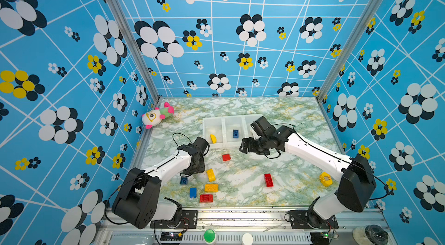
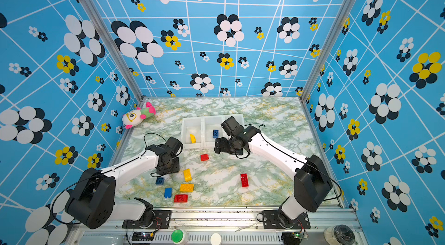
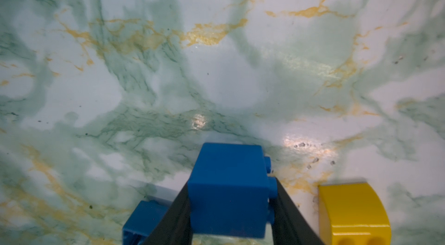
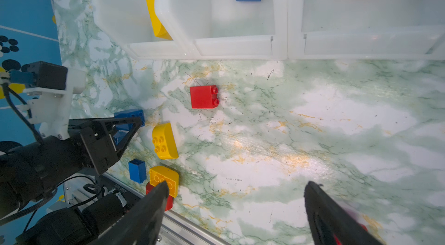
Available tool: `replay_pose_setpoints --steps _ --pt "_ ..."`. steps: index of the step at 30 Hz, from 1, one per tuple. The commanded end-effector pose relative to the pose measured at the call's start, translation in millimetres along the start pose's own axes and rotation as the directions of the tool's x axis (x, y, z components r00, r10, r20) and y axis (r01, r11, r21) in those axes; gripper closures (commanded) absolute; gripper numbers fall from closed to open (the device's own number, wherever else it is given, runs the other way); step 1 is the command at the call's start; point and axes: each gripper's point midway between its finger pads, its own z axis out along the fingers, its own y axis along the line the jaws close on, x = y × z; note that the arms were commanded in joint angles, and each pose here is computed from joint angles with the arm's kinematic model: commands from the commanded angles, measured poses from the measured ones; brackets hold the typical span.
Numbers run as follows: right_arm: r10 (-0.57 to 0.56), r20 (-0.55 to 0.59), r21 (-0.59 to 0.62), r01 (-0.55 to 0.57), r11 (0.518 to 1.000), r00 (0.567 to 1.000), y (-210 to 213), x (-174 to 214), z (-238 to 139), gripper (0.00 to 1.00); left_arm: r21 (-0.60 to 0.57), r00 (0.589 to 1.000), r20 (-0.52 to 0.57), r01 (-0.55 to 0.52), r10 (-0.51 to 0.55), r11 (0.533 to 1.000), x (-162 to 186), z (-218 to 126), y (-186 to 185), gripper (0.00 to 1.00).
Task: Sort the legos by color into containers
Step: 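Grasp the blue brick with the left gripper while the right gripper withdraws, then carry the blue brick over the middle bin compartment with the left gripper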
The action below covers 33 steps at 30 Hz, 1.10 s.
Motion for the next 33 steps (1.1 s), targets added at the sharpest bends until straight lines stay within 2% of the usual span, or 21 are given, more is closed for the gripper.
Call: replay_pose_setpoints --steps 1,9,16,25,33 --pt "0.035 0.018 0.001 -0.035 0.999 0.999 -7.7 0.9 -4.5 0.09 0.016 0.999 0.037 0.002 -0.003 1.000 -8.9 -13.5 -5.7 0.79" --pt "0.086 0.021 0.005 -0.086 0.996 0.996 -25.4 10.1 -4.4 0.09 0.132 0.976 0.210 -0.079 0.050 0.988 -44.3 -64.6 -54.1 0.85" --pt "0.121 0.035 0.011 -0.121 0.993 0.992 -39.0 16.6 -8.7 0.09 0.197 0.944 0.306 -0.187 0.121 0.962 -75.4 -93.8 -110.9 0.86" --pt "0.152 0.060 0.014 -0.153 0.988 0.987 -47.2 19.2 -17.4 0.08 0.255 0.911 0.364 -0.297 0.193 0.920 -113.7 -105.9 -183.1 0.86" --pt "0.164 0.069 0.026 -0.166 0.986 0.984 -52.6 22.3 -23.3 0.08 0.255 0.888 0.384 -0.366 0.253 0.895 -144.8 -96.3 -227.5 0.86"
